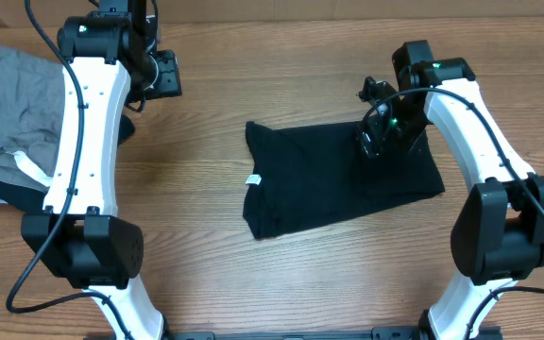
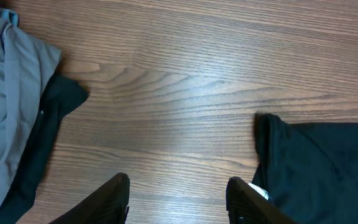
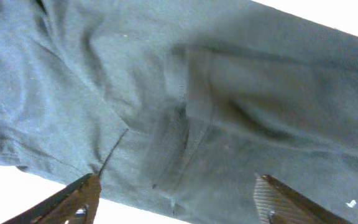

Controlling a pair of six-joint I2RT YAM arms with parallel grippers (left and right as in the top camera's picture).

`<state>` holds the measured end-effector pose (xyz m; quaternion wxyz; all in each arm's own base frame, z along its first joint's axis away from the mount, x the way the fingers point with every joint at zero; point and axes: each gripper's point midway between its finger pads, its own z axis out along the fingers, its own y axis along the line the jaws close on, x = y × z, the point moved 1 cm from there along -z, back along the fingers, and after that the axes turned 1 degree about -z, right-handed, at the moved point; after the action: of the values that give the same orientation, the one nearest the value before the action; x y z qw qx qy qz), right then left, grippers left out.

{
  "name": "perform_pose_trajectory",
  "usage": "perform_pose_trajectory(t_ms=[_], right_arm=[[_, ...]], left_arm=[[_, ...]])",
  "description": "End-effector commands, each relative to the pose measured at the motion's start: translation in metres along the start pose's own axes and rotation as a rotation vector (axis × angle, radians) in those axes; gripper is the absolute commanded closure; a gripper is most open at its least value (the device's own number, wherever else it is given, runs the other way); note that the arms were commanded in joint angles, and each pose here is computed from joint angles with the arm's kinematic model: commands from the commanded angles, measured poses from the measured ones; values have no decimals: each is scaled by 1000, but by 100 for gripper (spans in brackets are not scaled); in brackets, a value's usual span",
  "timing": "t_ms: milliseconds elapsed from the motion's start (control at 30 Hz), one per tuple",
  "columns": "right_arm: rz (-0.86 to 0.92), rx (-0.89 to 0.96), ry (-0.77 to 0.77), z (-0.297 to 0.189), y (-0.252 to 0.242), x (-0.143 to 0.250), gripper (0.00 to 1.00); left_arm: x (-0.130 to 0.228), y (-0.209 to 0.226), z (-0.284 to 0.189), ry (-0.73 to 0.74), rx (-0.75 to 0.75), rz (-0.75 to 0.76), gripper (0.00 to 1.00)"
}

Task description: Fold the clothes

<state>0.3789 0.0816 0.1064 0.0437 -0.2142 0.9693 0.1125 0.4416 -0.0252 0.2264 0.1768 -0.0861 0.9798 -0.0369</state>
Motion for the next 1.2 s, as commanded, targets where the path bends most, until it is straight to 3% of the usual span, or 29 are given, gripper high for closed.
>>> perform_pose_trajectory(t_ms=[0, 233, 433, 533, 667, 900, 1000, 1167], right_arm=[[-4, -62, -45, -3, 9, -9, 1], [155, 169, -19, -10, -52, 3, 0], [283, 85, -75, -15, -89, 14, 6], [265, 18, -68, -1, -95, 16, 7], [284, -2, 5, 32, -104, 23, 20], [300, -43, 22, 49, -105, 25, 20], [301, -49, 25, 48, -104, 25, 20], [306, -40, 16, 47, -108, 25, 21]], left_arm=[[-7, 0, -9, -33, 4, -1, 45], [-3, -1, -8, -19, 5, 0, 42], [2, -2, -4, 6, 16, -1, 43], [2, -6, 0, 18, 41, 0, 42], [3, -8, 4, 29, 49, -1, 43], [5, -26, 5, 30, 86, 29, 44], [6, -40, 5, 19, 101, 59, 55], [11, -71, 5, 6, 126, 126, 52]])
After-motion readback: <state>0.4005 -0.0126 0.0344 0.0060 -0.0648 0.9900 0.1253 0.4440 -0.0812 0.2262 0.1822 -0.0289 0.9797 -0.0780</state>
